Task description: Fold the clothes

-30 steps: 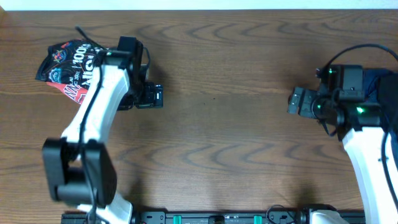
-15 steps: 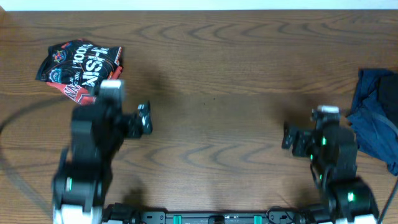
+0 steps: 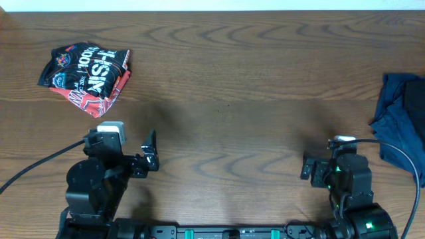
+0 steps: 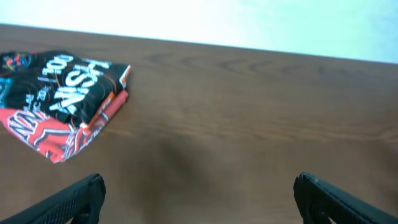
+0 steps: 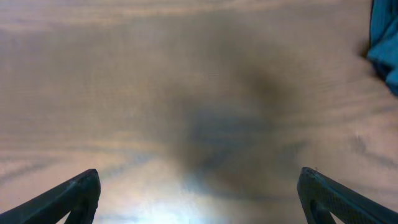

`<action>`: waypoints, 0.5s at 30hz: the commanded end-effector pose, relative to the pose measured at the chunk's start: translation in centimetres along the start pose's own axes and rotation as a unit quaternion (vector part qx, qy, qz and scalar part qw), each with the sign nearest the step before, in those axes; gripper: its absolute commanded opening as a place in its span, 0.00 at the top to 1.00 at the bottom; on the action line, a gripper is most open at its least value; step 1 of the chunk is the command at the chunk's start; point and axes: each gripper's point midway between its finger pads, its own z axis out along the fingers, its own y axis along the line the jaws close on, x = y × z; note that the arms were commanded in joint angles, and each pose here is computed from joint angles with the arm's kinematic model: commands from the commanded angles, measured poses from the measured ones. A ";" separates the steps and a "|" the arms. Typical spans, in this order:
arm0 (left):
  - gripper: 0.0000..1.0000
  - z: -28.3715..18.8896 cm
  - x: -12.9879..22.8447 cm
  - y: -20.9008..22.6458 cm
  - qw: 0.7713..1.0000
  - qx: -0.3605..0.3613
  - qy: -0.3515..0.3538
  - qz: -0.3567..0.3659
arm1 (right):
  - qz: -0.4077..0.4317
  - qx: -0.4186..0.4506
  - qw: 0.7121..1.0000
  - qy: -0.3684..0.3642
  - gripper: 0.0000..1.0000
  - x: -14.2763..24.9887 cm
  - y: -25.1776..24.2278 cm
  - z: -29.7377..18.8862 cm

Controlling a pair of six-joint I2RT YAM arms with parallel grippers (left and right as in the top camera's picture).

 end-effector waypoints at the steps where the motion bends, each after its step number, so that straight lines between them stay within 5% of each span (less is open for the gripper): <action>1: 0.02 0.0 0.6 0.0 1.000 0.001 0.012 -0.004 | 0.000 0.010 1.000 0.013 0.01 0.8 -0.3 0.1; 15: 0.02 -0.8 6.1 0.9 0.992 -0.019 0.124 -0.011 | -0.003 0.015 0.999 0.036 0.01 1.9 -0.6 0.0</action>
